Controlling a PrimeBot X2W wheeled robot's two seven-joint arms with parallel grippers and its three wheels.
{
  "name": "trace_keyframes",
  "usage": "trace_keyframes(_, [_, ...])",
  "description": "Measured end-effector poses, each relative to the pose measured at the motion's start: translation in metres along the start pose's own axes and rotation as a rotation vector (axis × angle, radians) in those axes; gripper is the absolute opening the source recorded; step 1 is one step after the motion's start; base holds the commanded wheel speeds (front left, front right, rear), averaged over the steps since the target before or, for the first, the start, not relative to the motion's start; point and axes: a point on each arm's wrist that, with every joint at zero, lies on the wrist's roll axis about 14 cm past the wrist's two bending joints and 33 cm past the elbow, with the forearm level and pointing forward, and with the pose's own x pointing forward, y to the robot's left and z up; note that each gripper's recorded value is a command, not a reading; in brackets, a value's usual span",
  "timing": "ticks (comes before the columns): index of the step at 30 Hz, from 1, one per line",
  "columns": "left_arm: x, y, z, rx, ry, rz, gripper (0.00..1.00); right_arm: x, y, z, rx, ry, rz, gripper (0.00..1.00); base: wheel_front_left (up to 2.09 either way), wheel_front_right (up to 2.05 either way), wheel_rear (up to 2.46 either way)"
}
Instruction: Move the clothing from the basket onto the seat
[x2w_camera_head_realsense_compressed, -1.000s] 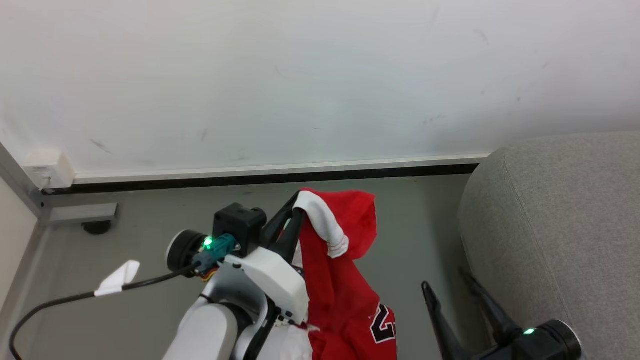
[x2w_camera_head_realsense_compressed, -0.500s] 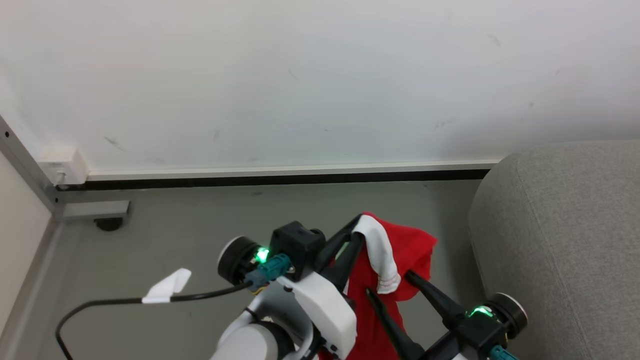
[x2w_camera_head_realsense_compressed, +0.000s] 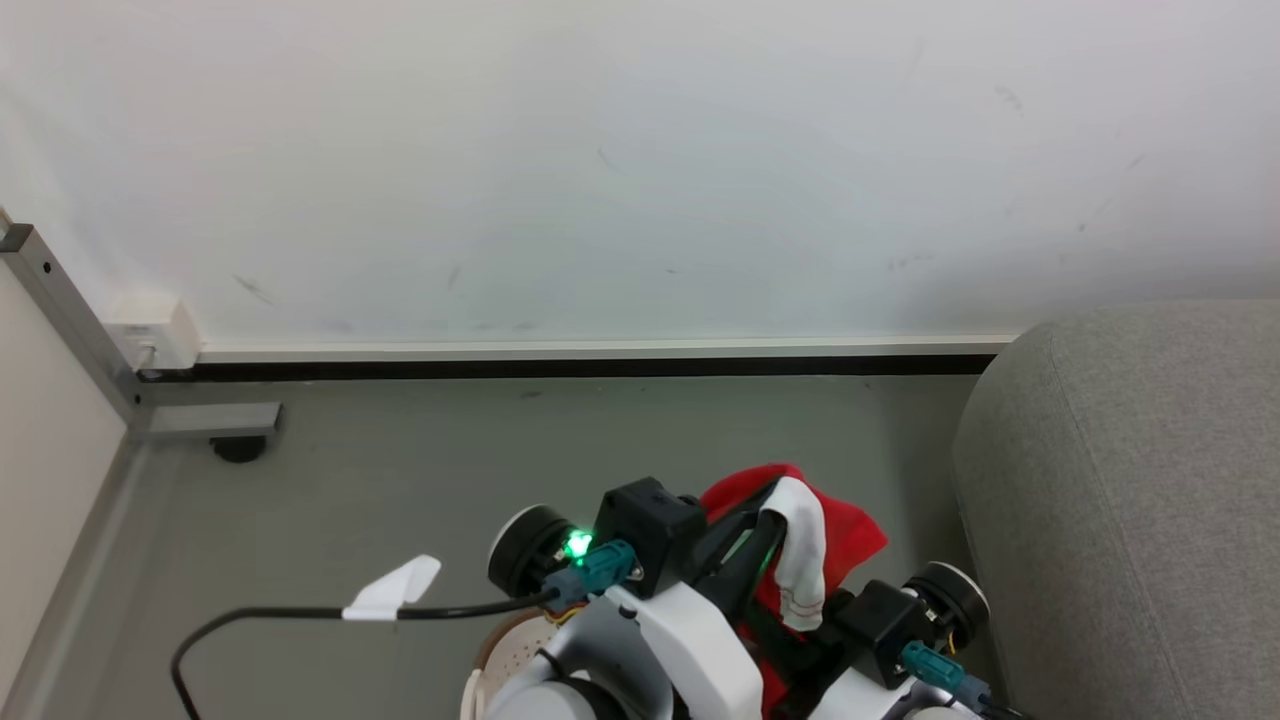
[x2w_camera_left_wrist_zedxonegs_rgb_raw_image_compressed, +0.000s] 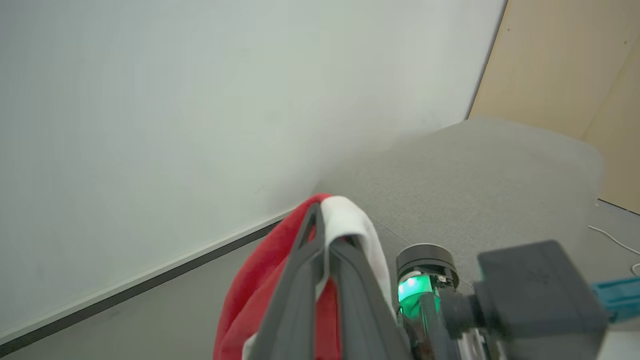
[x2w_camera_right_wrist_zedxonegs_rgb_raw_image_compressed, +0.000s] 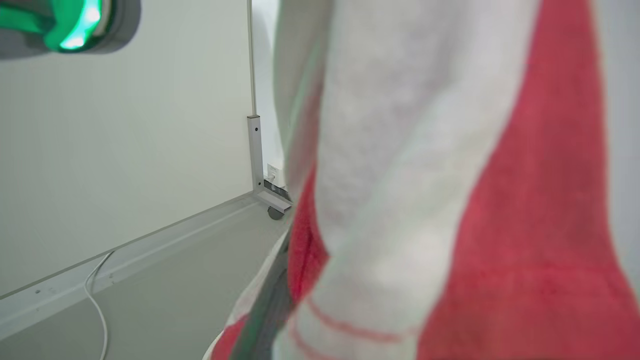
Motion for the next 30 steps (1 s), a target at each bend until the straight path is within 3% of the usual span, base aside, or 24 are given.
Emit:
trace_keyframes(5, [-0.001, 0.012, -0.005, -0.008, 0.009, 0.046, 0.0, 0.003, 0.0, 0.001, 0.017, -0.007, -0.002, 0.0, 0.0, 0.0, 0.0])
trace_keyframes(6, [-0.001, 0.015, -0.006, -0.008, 0.011, 0.057, 0.06, 0.003, -0.001, 0.001, 0.021, -0.01, -0.005, 0.0, 0.0, 0.0, 0.0])
trace_keyframes(8, [-0.003, 0.021, -0.008, 0.003, 0.008, 0.078, 0.47, 0.002, -0.007, 0.001, 0.02, -0.01, -0.017, 0.0, 0.0, 0.0, 0.0])
trace_keyframes(9, [-0.003, 0.024, -0.008, 0.009, 0.006, 0.088, 1.0, 0.001, -0.01, 0.002, 0.021, -0.012, -0.025, 0.0, 0.0, 0.0, 0.0])
trace_keyframes(22, [-0.033, 0.046, -0.068, 0.04, 0.072, 0.168, 1.0, -0.017, -0.07, 0.022, -0.046, -0.049, -0.156, 0.0, 0.0, 0.0, 0.0])
trace_keyframes(30, [-0.035, 0.037, -0.091, 0.022, 0.039, 0.12, 1.0, -0.035, -0.108, 0.046, -0.097, -0.097, -0.247, 0.0, 0.0, 0.0, 0.0])
